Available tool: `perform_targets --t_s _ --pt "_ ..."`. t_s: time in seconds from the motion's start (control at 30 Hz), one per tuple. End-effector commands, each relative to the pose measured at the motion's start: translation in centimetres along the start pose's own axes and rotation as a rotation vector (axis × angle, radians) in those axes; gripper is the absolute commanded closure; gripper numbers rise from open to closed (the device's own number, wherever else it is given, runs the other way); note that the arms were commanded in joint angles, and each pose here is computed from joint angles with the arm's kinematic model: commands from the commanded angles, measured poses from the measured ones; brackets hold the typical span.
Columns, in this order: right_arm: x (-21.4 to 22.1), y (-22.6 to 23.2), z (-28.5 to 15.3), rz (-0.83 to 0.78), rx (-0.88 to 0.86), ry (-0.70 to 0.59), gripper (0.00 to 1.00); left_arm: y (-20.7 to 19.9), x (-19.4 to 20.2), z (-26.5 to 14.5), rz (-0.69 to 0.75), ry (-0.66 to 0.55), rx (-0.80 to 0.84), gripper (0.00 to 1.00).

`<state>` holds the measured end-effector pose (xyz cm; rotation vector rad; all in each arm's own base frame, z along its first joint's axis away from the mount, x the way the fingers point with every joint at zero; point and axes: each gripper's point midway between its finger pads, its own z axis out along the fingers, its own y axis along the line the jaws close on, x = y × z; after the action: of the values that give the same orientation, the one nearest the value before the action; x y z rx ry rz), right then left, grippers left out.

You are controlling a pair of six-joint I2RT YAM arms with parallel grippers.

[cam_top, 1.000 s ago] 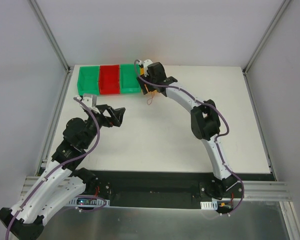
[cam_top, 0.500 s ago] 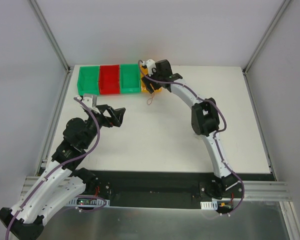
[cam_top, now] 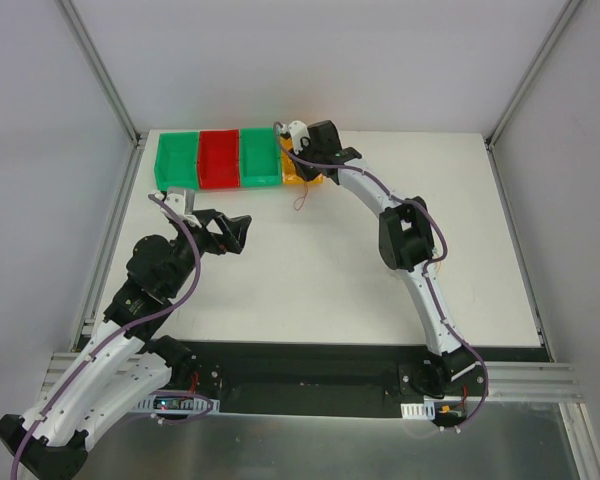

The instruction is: Untangle the cables

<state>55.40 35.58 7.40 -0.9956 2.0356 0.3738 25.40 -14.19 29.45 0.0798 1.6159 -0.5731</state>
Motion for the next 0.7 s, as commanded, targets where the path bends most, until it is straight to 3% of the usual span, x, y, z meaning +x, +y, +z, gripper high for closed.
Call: perform_targets --t_s 0.0,0.1,0.47,0.67 --pt "-4.0 -0.3 -1.5 -0.018 0.013 -0.103 0.89 0.0 -1.9 0.0 -0.002 -0.05 -0.01 0.08" --pt "-5.1 -0.7 -1.9 -0.005 0.023 -0.134 1.0 -0.1 -1.8 0.0 -0.005 -0.047 -0.005 0.08" --pt "-9.4 -6.0 -2.3 0.059 0.316 -0.319 1.0 0.1 -1.8 0.0 -0.005 -0.05 -0.013 0.08" --pt "-12.4 -8.0 -2.3 0.005 0.457 -0.47 1.0 0.1 -1.8 0.0 -0.005 -0.051 -0.016 0.08"
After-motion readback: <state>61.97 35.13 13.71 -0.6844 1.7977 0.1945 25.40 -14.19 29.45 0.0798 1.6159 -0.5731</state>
